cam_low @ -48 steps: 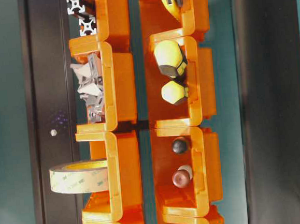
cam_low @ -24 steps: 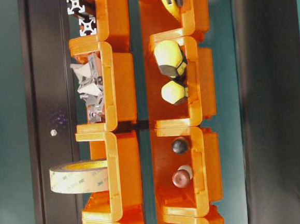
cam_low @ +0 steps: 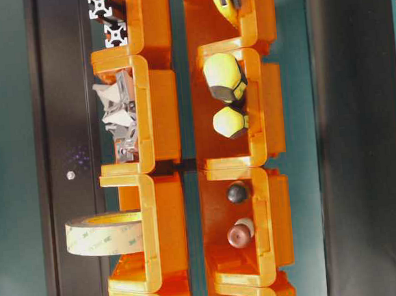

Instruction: Pick vinyl tape from container rack with left arm.

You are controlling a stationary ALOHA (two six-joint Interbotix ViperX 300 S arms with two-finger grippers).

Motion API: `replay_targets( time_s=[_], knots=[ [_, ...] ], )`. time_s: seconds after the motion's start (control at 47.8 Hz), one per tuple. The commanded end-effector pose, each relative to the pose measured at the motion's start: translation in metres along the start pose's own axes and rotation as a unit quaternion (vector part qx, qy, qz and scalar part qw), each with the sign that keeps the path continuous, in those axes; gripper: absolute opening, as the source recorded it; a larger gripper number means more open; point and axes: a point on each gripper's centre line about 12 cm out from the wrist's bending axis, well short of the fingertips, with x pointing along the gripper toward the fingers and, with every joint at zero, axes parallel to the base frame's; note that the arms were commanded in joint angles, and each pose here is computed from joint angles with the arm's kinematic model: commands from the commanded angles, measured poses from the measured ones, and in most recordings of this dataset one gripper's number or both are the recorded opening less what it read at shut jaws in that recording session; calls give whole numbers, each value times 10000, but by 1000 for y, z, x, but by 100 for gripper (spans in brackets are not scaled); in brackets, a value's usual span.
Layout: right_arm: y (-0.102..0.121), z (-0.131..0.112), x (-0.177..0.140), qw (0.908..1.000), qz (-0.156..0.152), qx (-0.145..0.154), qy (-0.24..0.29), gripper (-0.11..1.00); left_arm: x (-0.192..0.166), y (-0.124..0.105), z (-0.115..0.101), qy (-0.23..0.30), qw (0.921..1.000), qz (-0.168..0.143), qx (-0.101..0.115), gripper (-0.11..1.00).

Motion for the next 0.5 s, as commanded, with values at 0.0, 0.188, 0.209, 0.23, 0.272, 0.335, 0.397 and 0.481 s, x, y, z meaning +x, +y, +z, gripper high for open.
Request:
replay_targets(
  time_s=[0.0, 0.188, 0.209, 0.23, 0.272, 0.335, 0.397, 0.481],
  knots=[
    [1, 4, 2, 10000, 22, -31, -75, 0, 2, -1, 5, -144, 9999, -21, -7, 86],
    [1, 1, 3, 10000, 23, -31, -13, 0, 4, 0, 3, -206, 9998, -7, 15, 86],
    [1, 1, 3, 10000, 31, -32, -20, 0, 4, 0, 2, -199, 9998, -7, 15, 86],
    [1, 1, 3, 10000, 38, -32, -11, 0, 5, 0, 1, -176, 9998, -4, 31, 86],
    [2, 1, 3, 10000, 61, -33, -9, 0, 5, 0, 0, -160, 9999, -4, 47, 86],
    [3, 1, 3, 10000, 76, -33, -7, 0, 6, 1, -3, -123, 9999, 9, 55, 86],
    [4, 1, 3, 9999, 108, -34, -20, 0, 6, 1, -5, -123, 9999, 7, 1, 86],
    [5, 0, 4, 9999, 151, -51, 16, 0, 5, 1, -4, -154, 9999, 11, 31, 86]
  ],
)
